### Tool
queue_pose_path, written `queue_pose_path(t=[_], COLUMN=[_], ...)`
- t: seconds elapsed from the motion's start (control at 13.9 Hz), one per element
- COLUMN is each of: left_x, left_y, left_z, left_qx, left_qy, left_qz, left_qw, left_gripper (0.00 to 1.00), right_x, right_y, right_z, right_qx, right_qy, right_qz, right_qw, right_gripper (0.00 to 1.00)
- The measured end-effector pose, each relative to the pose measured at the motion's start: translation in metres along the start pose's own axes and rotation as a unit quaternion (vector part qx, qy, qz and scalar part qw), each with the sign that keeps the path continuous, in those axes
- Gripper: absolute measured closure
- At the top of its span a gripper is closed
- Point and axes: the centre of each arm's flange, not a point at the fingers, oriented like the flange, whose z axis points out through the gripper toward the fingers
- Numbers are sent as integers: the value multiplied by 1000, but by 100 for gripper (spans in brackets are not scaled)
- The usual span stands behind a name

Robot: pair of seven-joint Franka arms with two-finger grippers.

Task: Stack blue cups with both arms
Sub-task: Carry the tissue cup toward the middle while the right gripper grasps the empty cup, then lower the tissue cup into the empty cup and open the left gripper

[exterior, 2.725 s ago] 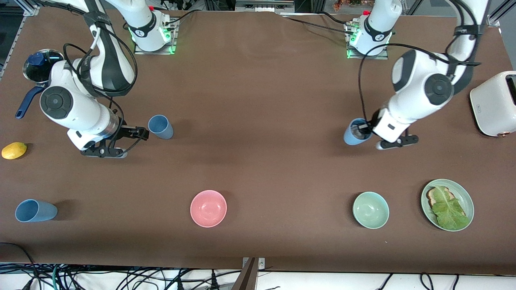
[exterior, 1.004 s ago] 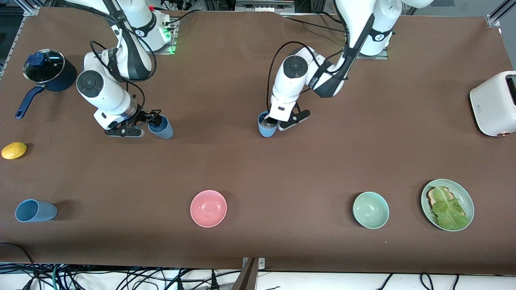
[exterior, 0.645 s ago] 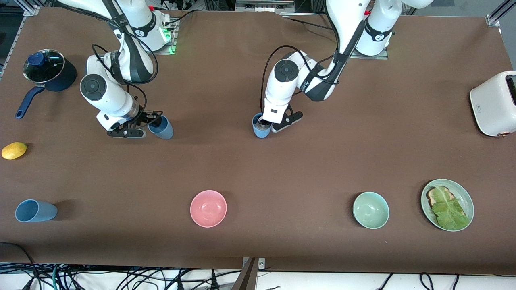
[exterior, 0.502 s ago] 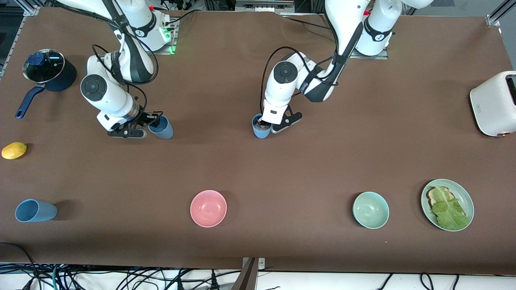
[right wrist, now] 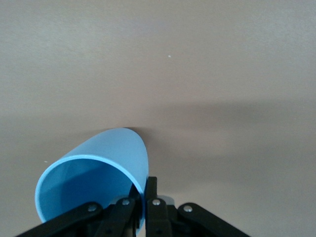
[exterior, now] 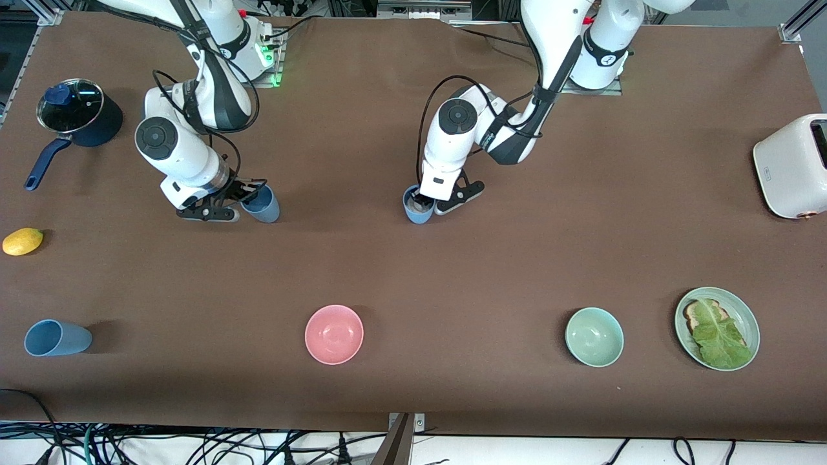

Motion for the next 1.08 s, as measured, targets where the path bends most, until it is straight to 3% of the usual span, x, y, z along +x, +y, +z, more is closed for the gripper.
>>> queue_pose_path(t=[0.22, 0.43, 0.79, 1.08], left_x=[3, 8, 22, 88], left_y=[4, 6, 3, -15], left_z=[-10, -27, -80, -157], left_qx=[-4, 1, 19, 48], left_qy=[2, 2, 0, -10], left_qz=[-8, -14, -27, -20], left_qw=[1000, 1000, 999, 999], left_gripper=[29, 6, 4, 4], right_x=[14, 30, 26, 11], right_y=[-16, -49, -141, -202], right_z=[-35, -96, -138, -138], right_qx=[-6, -12, -13, -12], right_qy=[-24, -34, -17, -9], right_qz=[15, 27, 56, 81], right_qw=[1000, 999, 998, 997], right_gripper=[95, 95, 95, 95])
